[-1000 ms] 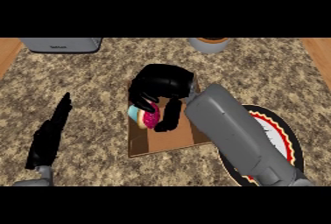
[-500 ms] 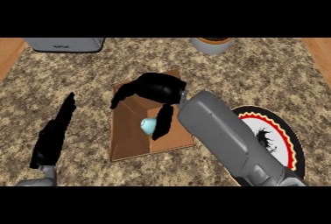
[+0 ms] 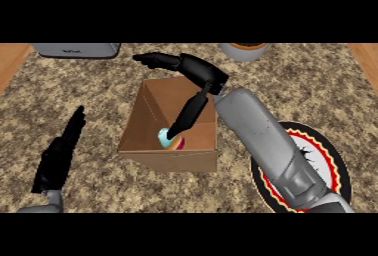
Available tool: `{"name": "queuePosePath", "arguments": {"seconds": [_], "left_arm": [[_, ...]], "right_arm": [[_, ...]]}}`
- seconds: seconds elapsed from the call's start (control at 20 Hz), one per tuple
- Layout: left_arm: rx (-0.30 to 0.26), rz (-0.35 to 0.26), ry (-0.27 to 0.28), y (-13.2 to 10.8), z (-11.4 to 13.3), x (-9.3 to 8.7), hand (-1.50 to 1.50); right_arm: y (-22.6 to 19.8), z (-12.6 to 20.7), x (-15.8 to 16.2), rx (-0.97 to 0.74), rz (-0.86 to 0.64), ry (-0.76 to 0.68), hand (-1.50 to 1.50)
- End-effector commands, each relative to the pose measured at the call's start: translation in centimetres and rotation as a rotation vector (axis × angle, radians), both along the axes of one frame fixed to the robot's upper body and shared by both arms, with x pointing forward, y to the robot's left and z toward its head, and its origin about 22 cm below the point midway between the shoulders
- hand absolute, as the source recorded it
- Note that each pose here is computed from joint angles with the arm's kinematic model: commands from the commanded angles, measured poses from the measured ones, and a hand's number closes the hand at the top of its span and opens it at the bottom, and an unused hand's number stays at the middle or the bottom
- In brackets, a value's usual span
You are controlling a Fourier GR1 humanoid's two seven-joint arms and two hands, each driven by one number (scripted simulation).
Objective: Pick the cupcake from the plate and place it in the cardboard box
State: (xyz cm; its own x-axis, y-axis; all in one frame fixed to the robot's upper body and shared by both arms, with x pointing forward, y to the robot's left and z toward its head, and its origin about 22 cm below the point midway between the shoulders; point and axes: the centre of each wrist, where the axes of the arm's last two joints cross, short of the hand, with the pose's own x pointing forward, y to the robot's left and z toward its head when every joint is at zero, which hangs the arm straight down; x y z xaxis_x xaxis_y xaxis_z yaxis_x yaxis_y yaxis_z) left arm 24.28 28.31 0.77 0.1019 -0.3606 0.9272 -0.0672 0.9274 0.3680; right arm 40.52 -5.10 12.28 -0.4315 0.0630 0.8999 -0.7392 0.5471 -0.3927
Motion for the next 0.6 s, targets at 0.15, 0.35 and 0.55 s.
{"name": "queuePosePath", "arguments": {"seconds": [0.15,0.35,0.55], "left_arm": [[0.006,-0.009,-0.017,-1.3,0.6,0.9,0.00],[0.000,-0.009,-0.025,-1.1,1.3,1.3,0.00],[0.012,-0.029,-0.023,-0.7,0.6,1.6,0.00]], "right_arm": [[-5.3,1.8,4.4,0.183,-0.155,0.171,-1.50],[-11.6,4.5,6.6,0.209,-0.298,0.149,-1.50],[-15.3,6.0,7.4,0.233,-0.321,0.169,-1.50]]}}
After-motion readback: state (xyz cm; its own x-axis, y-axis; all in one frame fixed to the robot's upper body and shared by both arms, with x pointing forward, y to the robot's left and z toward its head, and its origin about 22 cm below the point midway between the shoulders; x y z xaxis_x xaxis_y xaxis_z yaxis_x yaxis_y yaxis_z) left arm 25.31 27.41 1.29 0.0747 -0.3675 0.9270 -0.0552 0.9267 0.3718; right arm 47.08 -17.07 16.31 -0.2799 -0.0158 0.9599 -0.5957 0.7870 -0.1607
